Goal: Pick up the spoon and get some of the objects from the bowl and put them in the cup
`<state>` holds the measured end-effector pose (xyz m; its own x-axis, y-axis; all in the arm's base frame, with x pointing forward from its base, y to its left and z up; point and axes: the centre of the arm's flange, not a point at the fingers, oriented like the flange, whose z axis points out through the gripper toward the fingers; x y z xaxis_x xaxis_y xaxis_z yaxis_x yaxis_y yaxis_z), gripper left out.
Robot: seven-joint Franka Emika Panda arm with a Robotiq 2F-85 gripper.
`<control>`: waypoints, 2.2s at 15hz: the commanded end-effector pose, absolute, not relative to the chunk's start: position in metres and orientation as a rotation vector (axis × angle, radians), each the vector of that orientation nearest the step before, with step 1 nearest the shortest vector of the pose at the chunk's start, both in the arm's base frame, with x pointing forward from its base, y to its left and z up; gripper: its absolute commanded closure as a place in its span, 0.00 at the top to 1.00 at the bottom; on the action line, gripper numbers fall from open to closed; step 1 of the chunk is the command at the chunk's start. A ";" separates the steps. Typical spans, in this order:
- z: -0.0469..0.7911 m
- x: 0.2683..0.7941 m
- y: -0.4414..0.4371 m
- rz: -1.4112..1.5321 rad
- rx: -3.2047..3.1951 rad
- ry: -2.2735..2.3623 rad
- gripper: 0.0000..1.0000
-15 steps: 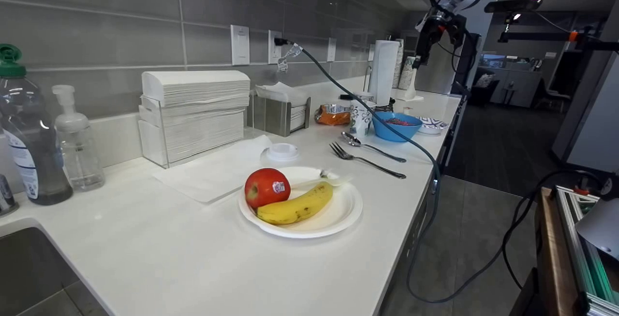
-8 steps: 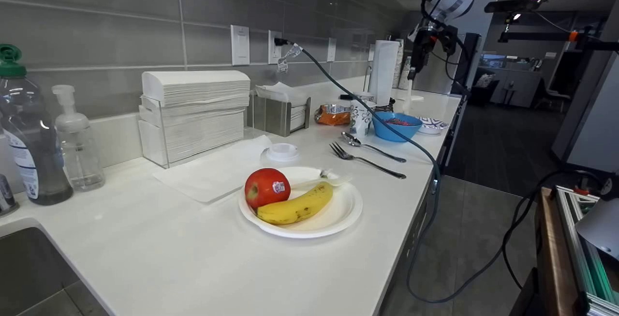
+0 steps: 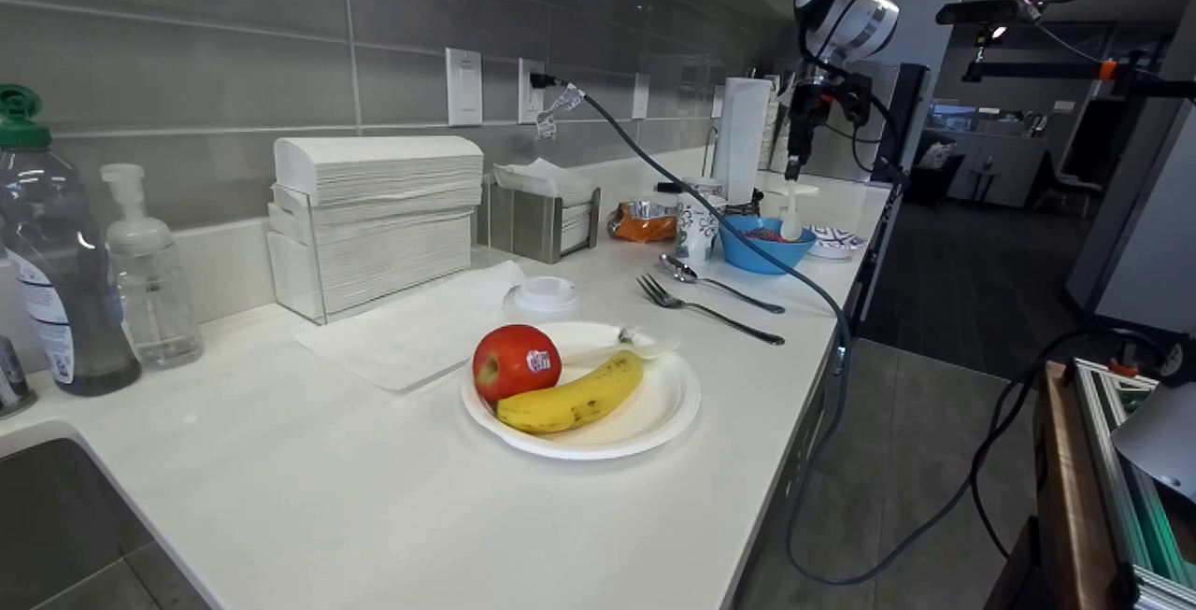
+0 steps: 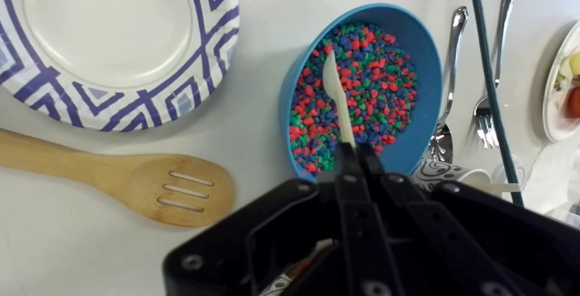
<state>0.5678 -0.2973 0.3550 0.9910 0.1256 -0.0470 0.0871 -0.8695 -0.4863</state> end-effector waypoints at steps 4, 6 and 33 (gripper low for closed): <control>0.341 0.580 -0.278 0.123 -2.635 -0.122 0.01; 0.336 0.581 -0.275 0.129 -2.632 -0.108 0.01; 0.300 0.574 -0.303 0.165 -2.268 0.056 0.01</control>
<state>0.5687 -0.2930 0.2972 0.9892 0.0270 -0.1438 -0.0848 -0.6946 -0.7144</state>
